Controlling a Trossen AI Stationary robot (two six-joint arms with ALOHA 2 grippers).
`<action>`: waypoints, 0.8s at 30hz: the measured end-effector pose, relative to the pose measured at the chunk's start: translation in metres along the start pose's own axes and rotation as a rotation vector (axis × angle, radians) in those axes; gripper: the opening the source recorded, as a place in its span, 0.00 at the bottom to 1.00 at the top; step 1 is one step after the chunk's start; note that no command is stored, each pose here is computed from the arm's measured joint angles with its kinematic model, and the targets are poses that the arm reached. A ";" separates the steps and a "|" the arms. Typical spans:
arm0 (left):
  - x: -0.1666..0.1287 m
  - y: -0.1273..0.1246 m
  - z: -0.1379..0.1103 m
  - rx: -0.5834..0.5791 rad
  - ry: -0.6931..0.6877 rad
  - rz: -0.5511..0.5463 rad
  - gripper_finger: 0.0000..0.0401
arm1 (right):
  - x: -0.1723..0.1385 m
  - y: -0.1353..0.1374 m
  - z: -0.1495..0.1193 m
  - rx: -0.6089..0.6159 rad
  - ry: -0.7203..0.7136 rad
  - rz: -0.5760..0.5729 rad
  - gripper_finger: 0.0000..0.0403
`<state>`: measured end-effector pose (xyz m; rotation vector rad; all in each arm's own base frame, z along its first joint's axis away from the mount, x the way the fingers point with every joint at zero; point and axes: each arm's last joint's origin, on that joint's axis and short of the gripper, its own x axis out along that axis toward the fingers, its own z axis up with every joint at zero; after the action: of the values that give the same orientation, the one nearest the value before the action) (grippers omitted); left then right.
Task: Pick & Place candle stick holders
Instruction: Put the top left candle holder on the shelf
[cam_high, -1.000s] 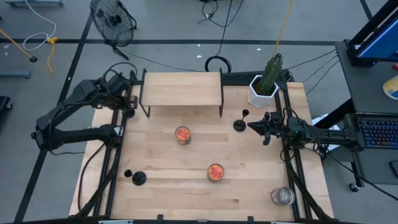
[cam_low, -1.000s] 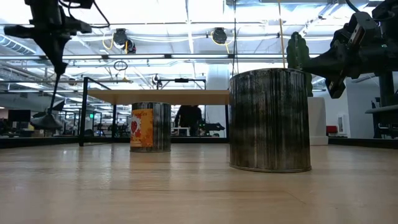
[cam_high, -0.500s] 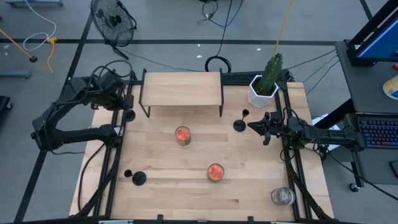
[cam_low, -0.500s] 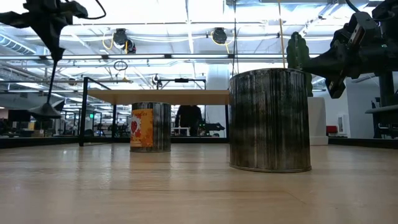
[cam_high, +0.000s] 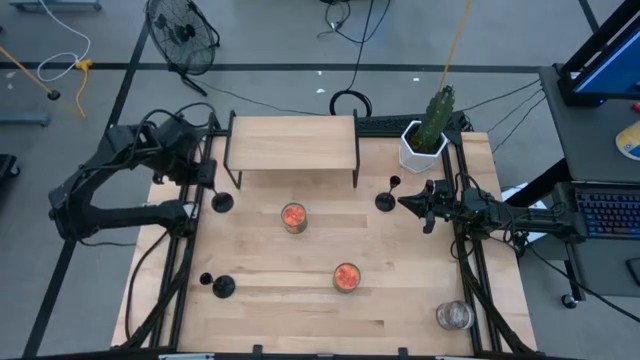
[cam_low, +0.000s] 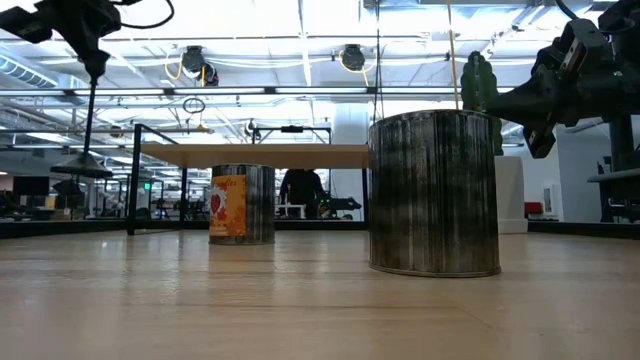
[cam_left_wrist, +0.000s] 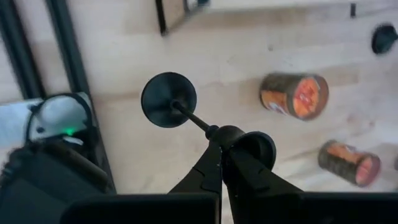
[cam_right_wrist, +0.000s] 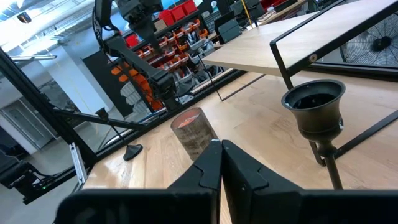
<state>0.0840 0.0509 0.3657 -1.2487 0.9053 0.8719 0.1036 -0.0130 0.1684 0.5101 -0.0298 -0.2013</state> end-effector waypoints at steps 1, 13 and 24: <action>0.000 -0.001 -0.001 0.003 0.010 -0.005 0.01 | 0.000 0.000 0.000 0.000 0.000 0.000 0.01; 0.005 -0.034 -0.003 0.094 0.032 -0.222 0.01 | 0.000 0.000 0.000 0.000 0.000 0.000 0.01; -0.011 -0.082 0.009 0.223 -0.030 -0.342 0.01 | 0.000 0.000 0.000 0.000 0.000 0.000 0.01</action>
<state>0.1550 0.0496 0.4086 -1.1487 0.7158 0.5026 0.1036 -0.0131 0.1684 0.5103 -0.0297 -0.2015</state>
